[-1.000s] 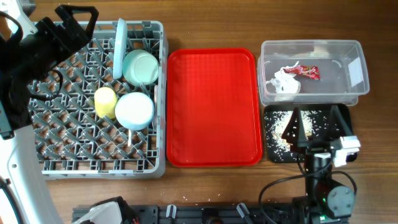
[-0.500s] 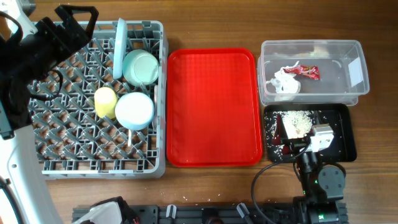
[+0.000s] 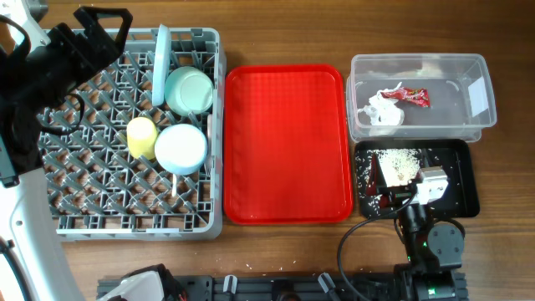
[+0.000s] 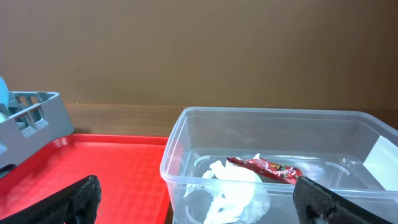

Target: Sort waste into correct bins and load items into the dishwasher rack

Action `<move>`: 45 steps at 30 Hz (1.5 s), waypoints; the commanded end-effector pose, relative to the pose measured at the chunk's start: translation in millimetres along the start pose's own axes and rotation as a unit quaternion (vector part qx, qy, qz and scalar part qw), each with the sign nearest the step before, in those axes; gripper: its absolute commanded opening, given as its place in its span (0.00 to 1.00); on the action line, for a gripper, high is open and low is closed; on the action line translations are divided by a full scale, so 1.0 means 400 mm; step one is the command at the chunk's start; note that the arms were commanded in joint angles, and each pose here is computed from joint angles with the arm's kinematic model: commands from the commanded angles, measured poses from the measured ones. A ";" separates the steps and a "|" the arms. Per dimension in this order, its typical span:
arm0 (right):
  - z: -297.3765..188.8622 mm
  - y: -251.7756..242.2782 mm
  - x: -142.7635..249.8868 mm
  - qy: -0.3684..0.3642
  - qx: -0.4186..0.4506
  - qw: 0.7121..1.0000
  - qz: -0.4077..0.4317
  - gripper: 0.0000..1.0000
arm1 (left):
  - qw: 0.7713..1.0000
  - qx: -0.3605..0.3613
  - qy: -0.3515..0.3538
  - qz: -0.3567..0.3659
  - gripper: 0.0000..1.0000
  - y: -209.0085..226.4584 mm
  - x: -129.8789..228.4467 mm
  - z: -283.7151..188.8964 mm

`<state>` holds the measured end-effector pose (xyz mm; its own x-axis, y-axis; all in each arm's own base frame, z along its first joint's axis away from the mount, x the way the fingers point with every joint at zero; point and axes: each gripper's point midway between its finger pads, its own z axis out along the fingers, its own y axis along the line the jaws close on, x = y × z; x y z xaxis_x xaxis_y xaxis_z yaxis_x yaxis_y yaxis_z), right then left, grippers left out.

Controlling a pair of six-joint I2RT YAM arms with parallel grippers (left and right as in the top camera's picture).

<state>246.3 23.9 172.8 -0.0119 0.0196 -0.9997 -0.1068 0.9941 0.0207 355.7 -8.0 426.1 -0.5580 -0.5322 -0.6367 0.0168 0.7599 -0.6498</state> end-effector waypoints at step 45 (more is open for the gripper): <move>0.000 0.006 -0.001 -0.001 -0.008 1.000 -0.009 1.00 | 0.910 0.091 -0.360 0.182 1.00 0.215 0.451 -0.090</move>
<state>246.1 24.6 173.1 -0.0108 0.0193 -0.9998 -0.1106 0.9937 0.0204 212.1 -35.8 304.9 0.2379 -0.4070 -0.8819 0.3387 0.8857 -0.3174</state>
